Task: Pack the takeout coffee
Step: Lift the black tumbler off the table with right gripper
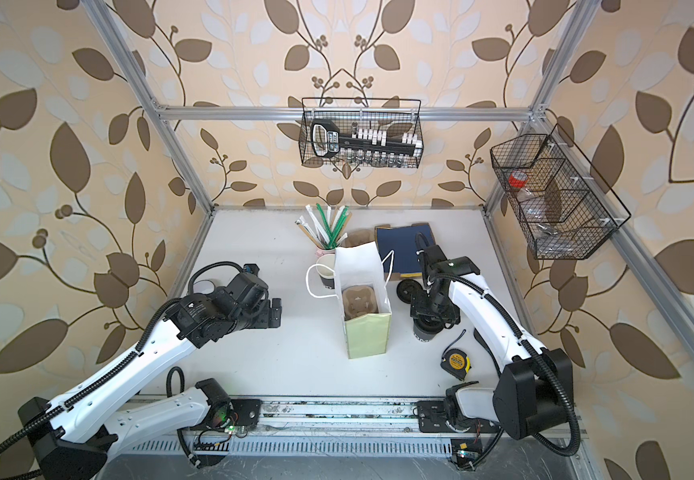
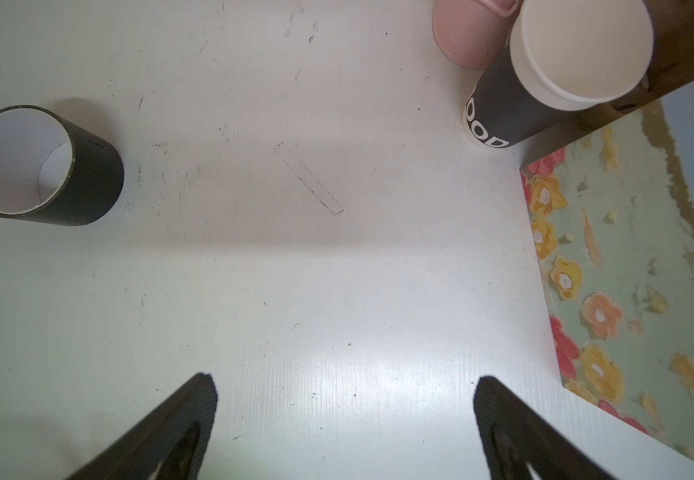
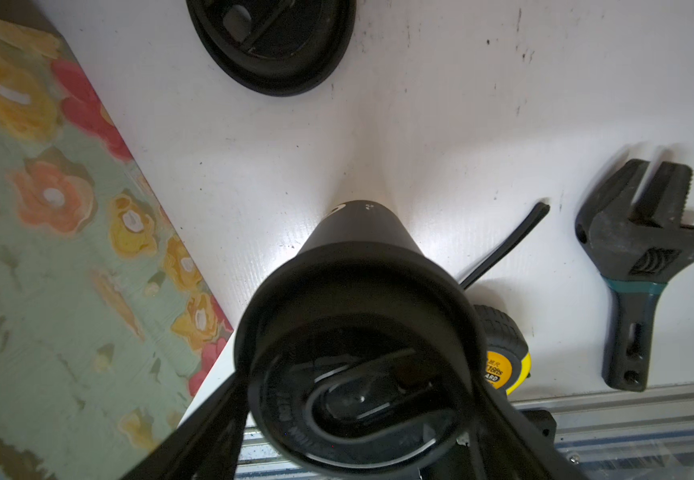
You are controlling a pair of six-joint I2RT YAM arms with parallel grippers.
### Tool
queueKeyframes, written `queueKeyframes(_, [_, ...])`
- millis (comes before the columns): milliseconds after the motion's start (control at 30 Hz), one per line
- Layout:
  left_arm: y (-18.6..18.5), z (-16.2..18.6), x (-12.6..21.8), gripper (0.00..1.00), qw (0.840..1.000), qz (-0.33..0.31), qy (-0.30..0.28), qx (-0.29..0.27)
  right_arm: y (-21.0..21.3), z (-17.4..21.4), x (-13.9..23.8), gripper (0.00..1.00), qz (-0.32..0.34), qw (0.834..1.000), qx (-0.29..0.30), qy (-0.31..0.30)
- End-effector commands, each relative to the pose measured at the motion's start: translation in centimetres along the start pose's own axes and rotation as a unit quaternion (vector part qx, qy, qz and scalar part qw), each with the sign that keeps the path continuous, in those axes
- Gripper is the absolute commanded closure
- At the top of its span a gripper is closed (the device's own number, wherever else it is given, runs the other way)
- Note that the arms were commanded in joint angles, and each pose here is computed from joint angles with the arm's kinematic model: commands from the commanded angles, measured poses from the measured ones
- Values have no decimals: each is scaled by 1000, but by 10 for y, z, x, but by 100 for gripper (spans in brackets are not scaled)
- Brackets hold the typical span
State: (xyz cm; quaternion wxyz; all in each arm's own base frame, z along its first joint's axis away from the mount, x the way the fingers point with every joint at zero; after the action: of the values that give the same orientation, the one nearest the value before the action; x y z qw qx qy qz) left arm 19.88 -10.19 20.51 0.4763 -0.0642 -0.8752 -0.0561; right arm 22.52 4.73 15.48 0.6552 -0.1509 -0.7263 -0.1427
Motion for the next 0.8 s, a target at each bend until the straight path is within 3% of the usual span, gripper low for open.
queueKeyframes(0, [3, -3, 3, 1, 1000, -2, -3, -3, -1, -4, 5, 19, 12, 1000, 7, 3])
queueKeyframes(467, [2, -3, 2, 1, 1000, 0, -1, -4, -9, -2, 2, 25, 19, 1000, 1, -6])
queueKeyframes(533, [2, -3, 2, 1, 1000, 0, -1, -4, -8, 0, 2, 32, 17, 1000, 2, -4])
queueKeyframes(667, [3, -3, 2, 1, 1000, -2, -1, -4, -8, 1, 1, 33, 16, 1000, 3, -2])
queueKeyframes(767, [3, -3, 2, 1, 1000, -3, -2, -3, -4, 5, -1, 43, 3, 1000, 7, 11])
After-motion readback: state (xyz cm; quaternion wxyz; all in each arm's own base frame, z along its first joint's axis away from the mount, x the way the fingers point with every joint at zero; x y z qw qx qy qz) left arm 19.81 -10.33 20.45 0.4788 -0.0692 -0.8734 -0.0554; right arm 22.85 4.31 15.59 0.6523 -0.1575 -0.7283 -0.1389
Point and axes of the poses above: each gripper's point midway between its finger pads, its own x axis back along the fingers, its own y axis along the line the jaws close on, z = x × y, the point moved 3 cm from there along x, back along the fingers, and after that the axes turned 13 degrees about -x, right-handed, at the moved point
